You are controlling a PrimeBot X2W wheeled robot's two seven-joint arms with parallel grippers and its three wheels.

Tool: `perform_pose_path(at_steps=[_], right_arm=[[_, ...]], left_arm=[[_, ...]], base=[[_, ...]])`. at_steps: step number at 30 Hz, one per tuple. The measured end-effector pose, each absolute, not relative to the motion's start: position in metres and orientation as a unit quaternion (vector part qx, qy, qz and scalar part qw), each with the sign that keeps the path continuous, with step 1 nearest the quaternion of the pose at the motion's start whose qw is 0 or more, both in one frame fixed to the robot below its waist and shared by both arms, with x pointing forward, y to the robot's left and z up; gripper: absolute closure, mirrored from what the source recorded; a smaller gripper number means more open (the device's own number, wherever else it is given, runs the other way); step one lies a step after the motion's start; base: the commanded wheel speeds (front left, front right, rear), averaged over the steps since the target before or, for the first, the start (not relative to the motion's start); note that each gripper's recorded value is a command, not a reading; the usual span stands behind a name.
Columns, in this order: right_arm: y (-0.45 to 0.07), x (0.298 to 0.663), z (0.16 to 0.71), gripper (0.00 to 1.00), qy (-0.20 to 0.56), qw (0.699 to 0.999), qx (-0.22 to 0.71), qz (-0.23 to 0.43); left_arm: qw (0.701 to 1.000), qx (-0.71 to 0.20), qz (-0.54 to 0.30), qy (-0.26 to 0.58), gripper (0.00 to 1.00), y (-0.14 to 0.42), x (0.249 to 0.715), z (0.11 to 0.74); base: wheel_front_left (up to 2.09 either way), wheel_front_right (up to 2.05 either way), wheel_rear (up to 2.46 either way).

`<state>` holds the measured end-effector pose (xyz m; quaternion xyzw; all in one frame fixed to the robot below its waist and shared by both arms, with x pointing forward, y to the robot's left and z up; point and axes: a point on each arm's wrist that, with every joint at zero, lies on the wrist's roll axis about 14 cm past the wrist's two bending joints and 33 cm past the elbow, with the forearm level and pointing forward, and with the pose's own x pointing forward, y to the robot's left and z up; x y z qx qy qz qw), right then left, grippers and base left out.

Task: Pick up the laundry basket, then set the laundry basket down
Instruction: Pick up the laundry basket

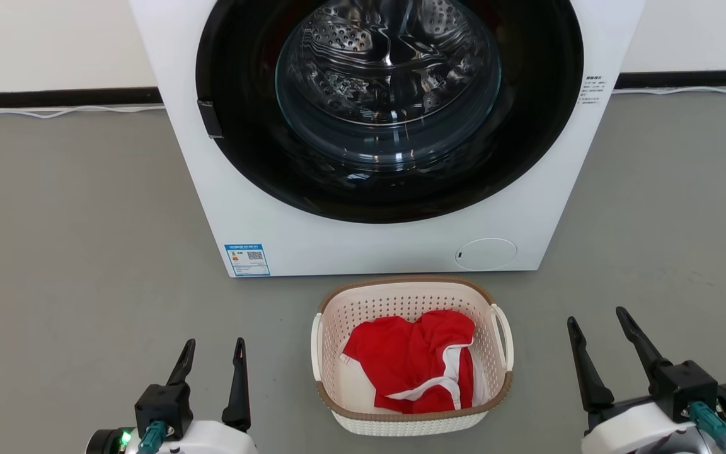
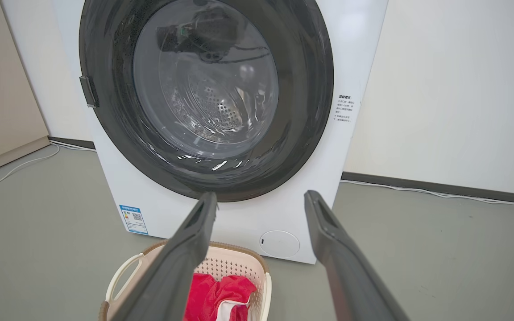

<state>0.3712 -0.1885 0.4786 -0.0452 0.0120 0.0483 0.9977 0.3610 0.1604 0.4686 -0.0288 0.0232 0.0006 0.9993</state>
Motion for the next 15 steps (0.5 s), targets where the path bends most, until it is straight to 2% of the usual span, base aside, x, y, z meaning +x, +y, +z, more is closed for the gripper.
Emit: perform_pose_path(at_steps=[10, 15], right_arm=[[-0.189, 0.379, 0.467, 0.0, 0.029, 0.998, -0.042, 0.048], [-0.194, 0.396, 0.458, 0.0, 0.042, 0.998, -0.038, 0.041]], left_arm=[[0.999, -0.031, -0.006, 0.04, 0.0, 0.155, 0.367, 0.458], [0.998, -0.035, -0.014, 0.049, 0.0, 0.147, 0.382, 0.452]], base=[[0.0, 0.0, 0.0], [0.0, 0.0, 0.0]])
